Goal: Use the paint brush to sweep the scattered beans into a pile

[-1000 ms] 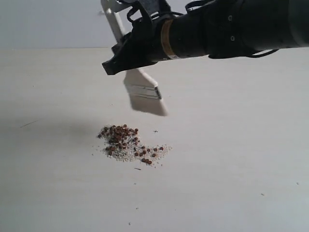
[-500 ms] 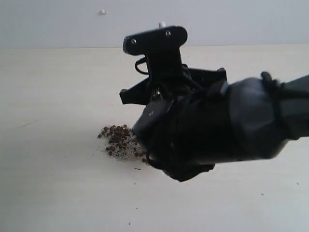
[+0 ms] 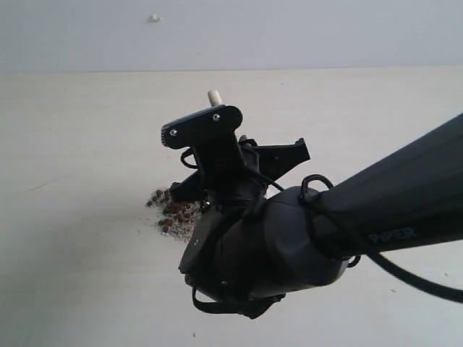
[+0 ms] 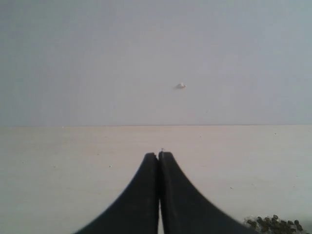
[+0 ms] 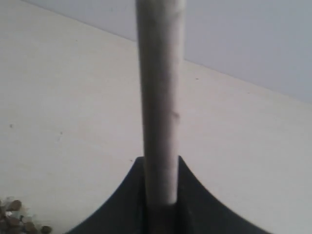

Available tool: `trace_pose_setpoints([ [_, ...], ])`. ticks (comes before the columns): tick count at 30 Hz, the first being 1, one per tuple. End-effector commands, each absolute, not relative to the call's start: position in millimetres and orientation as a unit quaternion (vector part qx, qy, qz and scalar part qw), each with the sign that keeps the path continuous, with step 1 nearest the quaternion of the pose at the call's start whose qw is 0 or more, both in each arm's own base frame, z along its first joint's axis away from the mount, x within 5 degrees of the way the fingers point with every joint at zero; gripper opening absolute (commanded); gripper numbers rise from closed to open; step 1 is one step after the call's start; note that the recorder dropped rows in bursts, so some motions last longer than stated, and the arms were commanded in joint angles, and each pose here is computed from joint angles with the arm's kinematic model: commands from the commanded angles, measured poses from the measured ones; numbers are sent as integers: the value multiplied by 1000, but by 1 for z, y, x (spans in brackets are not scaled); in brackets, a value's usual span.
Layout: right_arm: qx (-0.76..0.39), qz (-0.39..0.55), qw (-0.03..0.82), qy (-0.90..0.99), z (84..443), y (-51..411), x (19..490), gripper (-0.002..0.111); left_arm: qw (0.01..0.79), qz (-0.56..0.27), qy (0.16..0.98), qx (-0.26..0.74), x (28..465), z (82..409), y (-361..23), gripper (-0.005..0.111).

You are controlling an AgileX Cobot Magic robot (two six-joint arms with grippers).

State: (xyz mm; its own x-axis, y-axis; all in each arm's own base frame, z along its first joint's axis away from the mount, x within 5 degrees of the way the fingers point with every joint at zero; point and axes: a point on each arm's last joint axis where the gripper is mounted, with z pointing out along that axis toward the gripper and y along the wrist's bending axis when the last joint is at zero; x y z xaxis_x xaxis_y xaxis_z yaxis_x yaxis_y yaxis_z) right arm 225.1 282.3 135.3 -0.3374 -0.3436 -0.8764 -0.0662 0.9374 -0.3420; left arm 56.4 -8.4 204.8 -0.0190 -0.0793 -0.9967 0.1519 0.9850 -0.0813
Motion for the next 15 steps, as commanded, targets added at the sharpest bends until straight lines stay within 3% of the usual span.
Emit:
trace_pose_setpoints([
  [1,-125,-86,548,822,135,298,227,0,705,-87,704,21,56,206,-8,0],
  [15,-77,-4,522,849,139,344,243,0,705,-87,704,21,56,206,-8,0],
])
